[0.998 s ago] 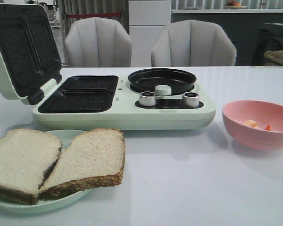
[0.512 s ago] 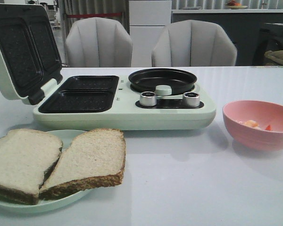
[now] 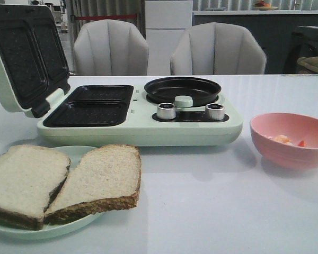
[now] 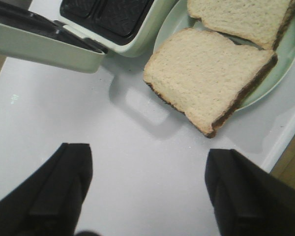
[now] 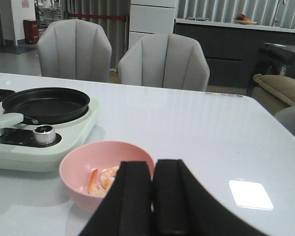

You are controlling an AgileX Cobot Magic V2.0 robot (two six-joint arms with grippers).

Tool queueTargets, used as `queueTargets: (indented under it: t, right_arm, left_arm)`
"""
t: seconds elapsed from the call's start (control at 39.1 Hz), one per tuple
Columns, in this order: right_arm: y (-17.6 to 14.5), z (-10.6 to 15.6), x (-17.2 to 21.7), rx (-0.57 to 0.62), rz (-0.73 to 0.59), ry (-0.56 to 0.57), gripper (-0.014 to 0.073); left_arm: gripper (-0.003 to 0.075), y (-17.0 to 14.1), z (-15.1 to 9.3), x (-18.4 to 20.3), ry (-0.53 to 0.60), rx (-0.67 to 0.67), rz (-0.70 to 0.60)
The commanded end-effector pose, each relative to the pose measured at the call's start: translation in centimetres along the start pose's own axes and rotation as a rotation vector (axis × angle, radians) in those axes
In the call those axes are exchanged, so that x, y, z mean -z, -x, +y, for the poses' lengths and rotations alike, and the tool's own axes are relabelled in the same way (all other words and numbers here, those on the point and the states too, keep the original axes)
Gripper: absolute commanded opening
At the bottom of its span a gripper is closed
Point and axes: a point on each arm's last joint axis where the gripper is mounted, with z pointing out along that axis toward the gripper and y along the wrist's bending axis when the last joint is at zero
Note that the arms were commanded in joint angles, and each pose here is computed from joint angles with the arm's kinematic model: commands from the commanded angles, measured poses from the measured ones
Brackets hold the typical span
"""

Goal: Make breakfast with bread and shrimp

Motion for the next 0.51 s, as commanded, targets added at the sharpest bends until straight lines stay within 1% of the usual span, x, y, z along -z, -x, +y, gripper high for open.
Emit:
queueTargets:
  t: [0.0,0.26,0.49]
  right_arm:
    - [1.5,0.0,0.3,0.006,-0.130,-0.005,0.0153]
    - [1.5,0.0,0.3,0.006,-0.130,-0.005,0.0153]
    - [1.5,0.0,0.3,0.006,-0.130,-0.005,0.0153]
  left_arm:
    - [0.0533,1.7,0.7,-0.3,0.018,-0.008,-0.082]
    - [0.0533,2.1,0.5,-1.1,-0.014,0.001,-0.077]
    - [0.0533,2.3,0.4,-1.6,-0.018,-0.016,-0.074]
